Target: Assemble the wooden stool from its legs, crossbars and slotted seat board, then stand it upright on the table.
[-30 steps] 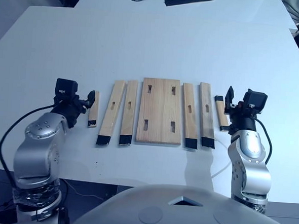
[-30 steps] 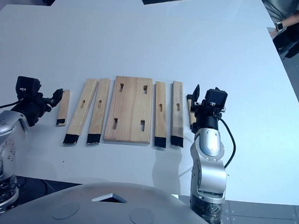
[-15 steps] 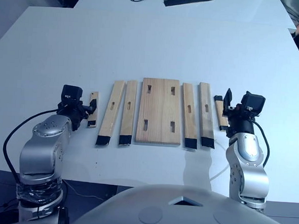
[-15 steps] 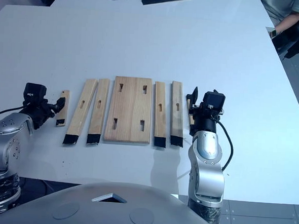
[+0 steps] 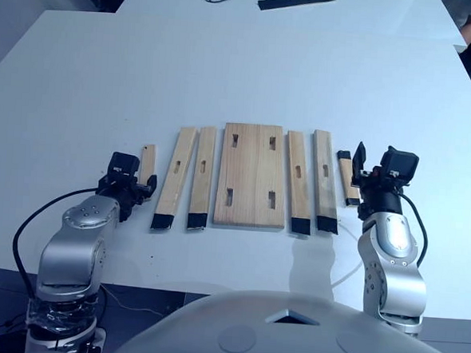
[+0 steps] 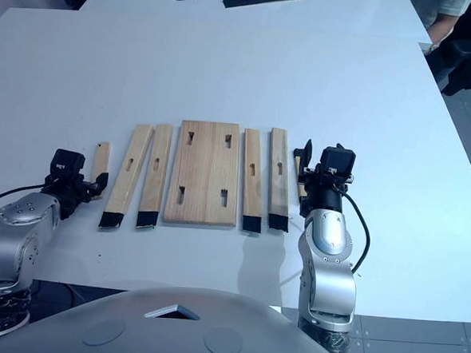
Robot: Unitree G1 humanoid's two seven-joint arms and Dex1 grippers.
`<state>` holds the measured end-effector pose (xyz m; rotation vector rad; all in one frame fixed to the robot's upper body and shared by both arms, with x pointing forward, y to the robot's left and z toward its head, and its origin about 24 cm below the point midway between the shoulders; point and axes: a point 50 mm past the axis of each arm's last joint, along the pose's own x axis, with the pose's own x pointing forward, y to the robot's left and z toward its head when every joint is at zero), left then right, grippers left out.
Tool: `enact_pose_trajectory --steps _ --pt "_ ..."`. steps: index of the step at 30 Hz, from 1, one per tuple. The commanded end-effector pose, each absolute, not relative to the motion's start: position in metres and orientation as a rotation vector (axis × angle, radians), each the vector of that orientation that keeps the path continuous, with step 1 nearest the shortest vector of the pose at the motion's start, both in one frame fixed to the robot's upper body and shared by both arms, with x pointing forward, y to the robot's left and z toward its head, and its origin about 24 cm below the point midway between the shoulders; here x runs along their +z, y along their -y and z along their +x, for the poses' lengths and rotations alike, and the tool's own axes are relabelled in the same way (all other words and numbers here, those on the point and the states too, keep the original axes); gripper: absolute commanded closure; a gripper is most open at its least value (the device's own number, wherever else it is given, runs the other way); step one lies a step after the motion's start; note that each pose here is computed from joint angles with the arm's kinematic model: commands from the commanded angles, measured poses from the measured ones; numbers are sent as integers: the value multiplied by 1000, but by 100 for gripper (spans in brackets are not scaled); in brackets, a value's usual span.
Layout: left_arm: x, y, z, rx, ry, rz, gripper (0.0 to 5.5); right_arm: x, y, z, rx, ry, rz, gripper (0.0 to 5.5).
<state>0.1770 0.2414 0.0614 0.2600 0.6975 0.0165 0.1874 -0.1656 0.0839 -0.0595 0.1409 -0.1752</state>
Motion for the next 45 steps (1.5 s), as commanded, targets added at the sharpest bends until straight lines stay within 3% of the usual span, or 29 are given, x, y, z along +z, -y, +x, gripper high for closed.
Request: enact_pose_trajectory --steps 1,7,12,18,24,29,31,34,37,40,45 --pt "48 -241 173 32 -766 225 193 85 168 187 -176 -151 -66 264" --pt "34 -236 168 -9 -854 161 218 86 168 187 -170 -156 -68 264" --pt "24 -231 160 -63 -959 57 303 86 168 186 -168 -160 -69 264" --pt "19 -247 158 -7 -1011 72 413 86 169 184 -182 -165 -66 264" --pt "24 -257 169 40 -976 97 420 86 167 185 -186 -164 -59 264" --pt "58 -267 214 94 -719 190 420 94 173 193 -174 -123 -70 264" --pt "90 -263 243 69 -510 223 420 103 177 200 -128 -73 -86 264" --pt "158 -233 269 -184 -130 138 420 126 185 214 2 21 58 264" --pt "213 -198 265 -509 137 -40 420 149 190 227 260 60 237 264" --pt "244 -161 247 -883 270 -178 420 173 182 224 639 63 381 264" --pt "237 -130 221 -1244 215 -298 420 207 169 209 1124 75 435 264"
